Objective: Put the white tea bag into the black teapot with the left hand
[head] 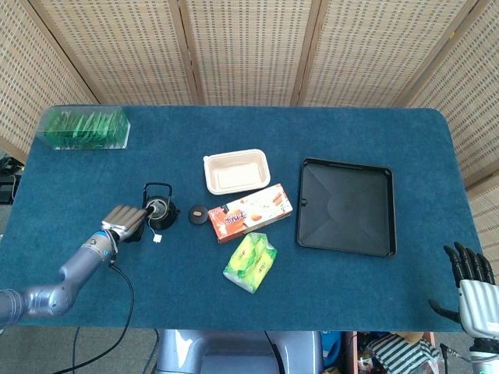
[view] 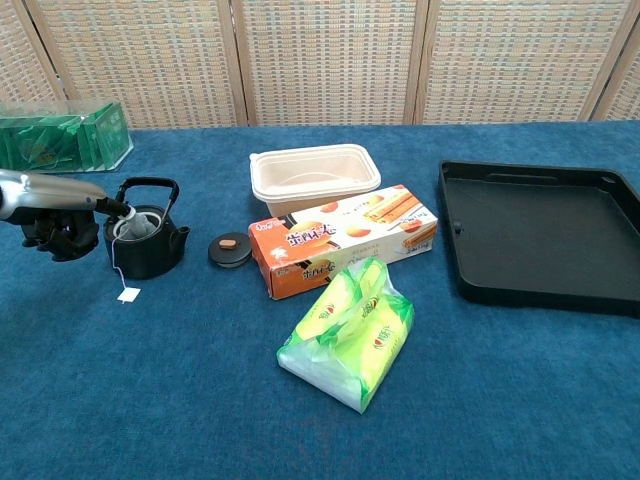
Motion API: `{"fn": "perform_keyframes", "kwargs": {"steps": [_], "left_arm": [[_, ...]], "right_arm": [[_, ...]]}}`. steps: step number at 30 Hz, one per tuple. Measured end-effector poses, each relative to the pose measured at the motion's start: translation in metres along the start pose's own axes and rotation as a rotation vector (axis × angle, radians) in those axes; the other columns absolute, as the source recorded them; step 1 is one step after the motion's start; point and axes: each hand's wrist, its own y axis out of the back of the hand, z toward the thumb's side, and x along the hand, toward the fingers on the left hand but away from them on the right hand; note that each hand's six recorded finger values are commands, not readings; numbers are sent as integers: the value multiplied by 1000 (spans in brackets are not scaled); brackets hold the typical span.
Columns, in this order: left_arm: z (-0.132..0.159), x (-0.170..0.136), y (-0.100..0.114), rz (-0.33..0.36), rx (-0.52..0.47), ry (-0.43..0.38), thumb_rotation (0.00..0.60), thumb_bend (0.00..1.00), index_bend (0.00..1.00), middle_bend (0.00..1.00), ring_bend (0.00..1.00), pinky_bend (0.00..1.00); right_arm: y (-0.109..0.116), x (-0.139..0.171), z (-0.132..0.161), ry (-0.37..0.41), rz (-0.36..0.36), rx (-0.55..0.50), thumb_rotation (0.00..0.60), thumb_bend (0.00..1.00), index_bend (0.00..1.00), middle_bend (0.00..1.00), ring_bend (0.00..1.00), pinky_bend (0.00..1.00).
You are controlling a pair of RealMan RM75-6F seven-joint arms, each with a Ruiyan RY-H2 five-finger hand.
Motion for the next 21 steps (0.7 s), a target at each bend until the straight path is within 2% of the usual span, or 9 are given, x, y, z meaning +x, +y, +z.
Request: {"fn": "perform_keyframes", "kwargs": {"steps": [13,21], "left_arm": [[9,-14,7,43,-23,-50,600,1000,151,786,748,726],[3,-33,14,136,-76,-58,600,1000,151,774,747,726]], "right_arm": [[1,1,-1,2,-7,-2,600,16,96,112,0,90],[5,-1,1,11,-17,6,600,17,97,111,0,90]]}}
